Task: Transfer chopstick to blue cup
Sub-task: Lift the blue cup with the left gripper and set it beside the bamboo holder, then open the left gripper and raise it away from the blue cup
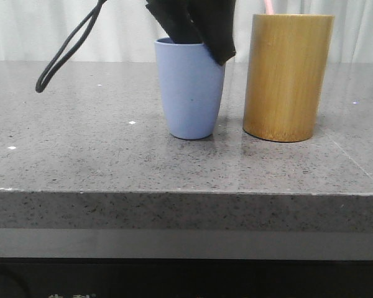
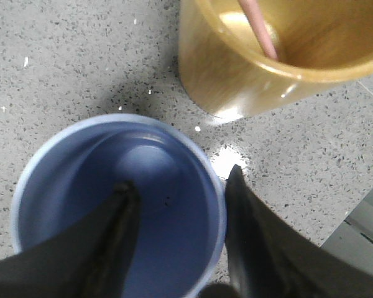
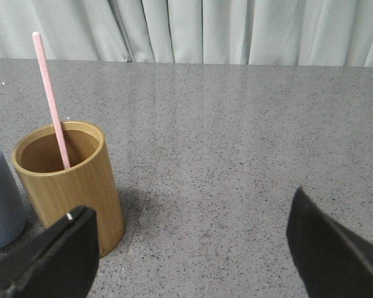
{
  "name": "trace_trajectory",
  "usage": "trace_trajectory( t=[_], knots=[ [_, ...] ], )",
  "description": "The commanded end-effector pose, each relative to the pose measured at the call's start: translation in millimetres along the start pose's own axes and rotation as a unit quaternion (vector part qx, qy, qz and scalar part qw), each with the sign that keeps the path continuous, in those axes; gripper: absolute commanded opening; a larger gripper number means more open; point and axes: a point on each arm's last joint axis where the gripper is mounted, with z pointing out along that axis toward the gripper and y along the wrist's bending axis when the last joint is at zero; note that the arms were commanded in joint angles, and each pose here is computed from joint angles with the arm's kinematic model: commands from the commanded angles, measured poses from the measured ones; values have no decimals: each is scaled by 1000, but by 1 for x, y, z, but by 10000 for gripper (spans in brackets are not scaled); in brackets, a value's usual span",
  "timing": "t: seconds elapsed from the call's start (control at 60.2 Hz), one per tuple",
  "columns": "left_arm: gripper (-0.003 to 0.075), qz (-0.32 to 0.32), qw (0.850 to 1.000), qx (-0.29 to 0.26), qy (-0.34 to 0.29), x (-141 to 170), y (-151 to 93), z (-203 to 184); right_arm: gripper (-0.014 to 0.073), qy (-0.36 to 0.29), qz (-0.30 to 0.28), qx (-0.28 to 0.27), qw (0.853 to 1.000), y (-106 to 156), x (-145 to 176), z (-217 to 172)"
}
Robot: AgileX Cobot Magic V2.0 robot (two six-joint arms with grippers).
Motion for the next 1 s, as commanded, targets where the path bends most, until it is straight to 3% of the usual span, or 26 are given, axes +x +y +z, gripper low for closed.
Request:
trace_trajectory(
  t=[0.0,0.183,0.299,0.415,0.631,0.73,0.847,0.979],
  knots=[
    [365,-4,999,4,-51,0,-7,-46,626,-51,-2,4,999,0,-18,-3],
    [365,-2,996,-1,-90,12,-11,-87,626,-51,-2,4,999,0,-18,-3],
    [353,-1,994,-33,-107,22,-3,-109,626,-51,-2,4,999,0,-18,-3],
    [273,-17,991,-59,-116,36,11,-127,626,-51,-2,4,999,0,-18,-3],
    [66,-102,983,-111,-106,75,64,-146,626,-51,-2,4,999,0,-18,-3],
    [-20,-150,974,-138,-99,101,88,-155,626,-51,-2,4,999,0,-18,-3],
    [-19,-199,960,-163,-110,132,105,-166,626,-52,-2,4,999,0,-18,-3],
    [-19,-251,937,-177,-164,163,112,-174,626,-52,-2,4,999,0,-18,-3]
  ],
)
